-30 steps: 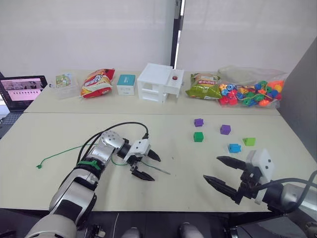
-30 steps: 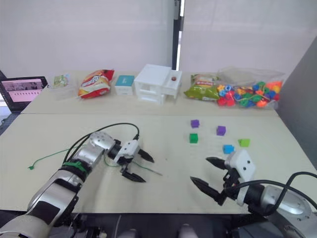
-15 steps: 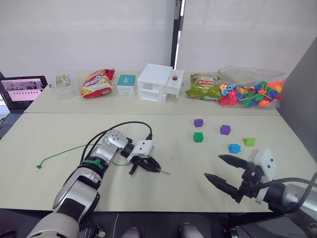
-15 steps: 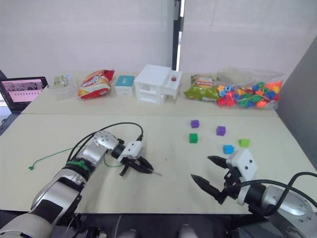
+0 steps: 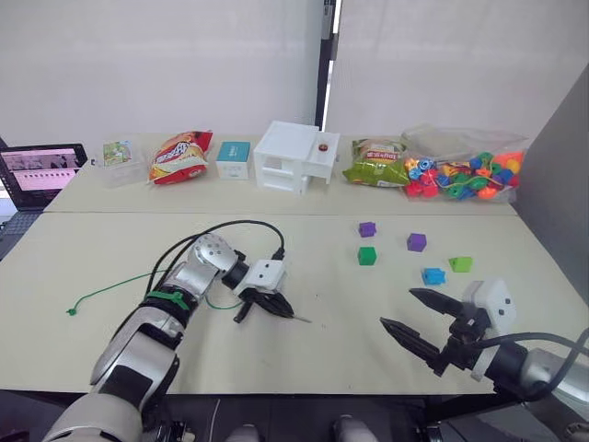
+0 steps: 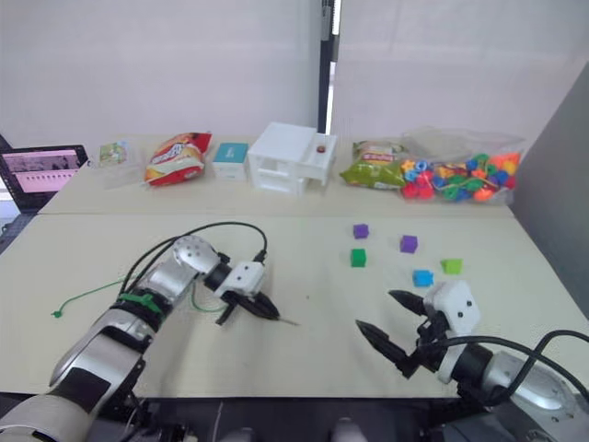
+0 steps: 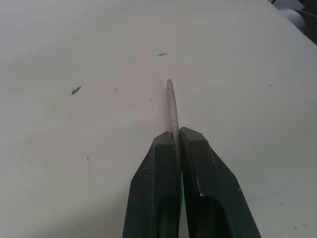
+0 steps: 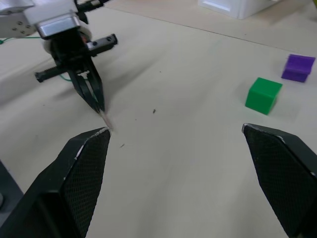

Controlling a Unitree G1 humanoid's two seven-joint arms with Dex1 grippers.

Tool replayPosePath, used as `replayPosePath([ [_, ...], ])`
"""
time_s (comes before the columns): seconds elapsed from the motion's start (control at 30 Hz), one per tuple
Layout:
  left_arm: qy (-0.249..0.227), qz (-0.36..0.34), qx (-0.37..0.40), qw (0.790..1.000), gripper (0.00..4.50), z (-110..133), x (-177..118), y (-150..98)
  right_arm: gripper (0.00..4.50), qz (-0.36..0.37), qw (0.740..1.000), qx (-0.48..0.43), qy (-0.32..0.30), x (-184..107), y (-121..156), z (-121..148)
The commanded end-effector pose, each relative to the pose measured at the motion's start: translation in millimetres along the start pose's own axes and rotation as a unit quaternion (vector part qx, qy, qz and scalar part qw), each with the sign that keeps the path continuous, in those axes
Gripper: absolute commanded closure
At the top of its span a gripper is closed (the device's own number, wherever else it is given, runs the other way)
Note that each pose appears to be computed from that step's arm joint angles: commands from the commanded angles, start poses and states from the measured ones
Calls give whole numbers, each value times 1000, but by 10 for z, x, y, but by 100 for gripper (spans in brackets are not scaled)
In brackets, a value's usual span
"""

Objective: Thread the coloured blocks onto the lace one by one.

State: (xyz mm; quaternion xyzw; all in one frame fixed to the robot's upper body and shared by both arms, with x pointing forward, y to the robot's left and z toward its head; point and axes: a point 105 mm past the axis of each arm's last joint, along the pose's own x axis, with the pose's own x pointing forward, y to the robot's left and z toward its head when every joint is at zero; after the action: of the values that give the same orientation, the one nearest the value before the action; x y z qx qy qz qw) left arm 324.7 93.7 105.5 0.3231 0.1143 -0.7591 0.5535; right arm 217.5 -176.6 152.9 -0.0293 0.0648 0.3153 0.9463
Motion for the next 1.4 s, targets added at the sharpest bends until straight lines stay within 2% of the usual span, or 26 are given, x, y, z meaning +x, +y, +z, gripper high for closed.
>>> replayPosePath([
  [0.03, -18, 9, 5, 1000, 448, 154, -133, -28, 0, -85, 996, 2, -17, -51, -160, -38],
  [0.2, -20, 23, -9, 999, 448, 193, -254, -108, 0, -227, 974, 18, -14, -132, -493, -234],
  [0.33, -30, 27, -15, 999, 448, 253, -249, -222, 0, -343, 938, 36, -39, -209, -893, -295],
  [0.53, -39, 43, -19, 998, 448, 316, -198, -272, 0, -364, 931, 21, -27, -39, -1212, -303],
  [0.7, -43, 52, -24, 997, 448, 336, -180, -318, 0, -393, 919, 24, -25, -48, -1545, -202],
  [1.07, -45, 64, -35, 996, 448, 324, -165, -376, 0, -358, 933, 26, 17, 161, -1841, -102],
  [1.4, -46, 73, -38, 996, 448, 321, -172, -391, 0, -369, 926, 52, 58, 335, -2130, -361],
])
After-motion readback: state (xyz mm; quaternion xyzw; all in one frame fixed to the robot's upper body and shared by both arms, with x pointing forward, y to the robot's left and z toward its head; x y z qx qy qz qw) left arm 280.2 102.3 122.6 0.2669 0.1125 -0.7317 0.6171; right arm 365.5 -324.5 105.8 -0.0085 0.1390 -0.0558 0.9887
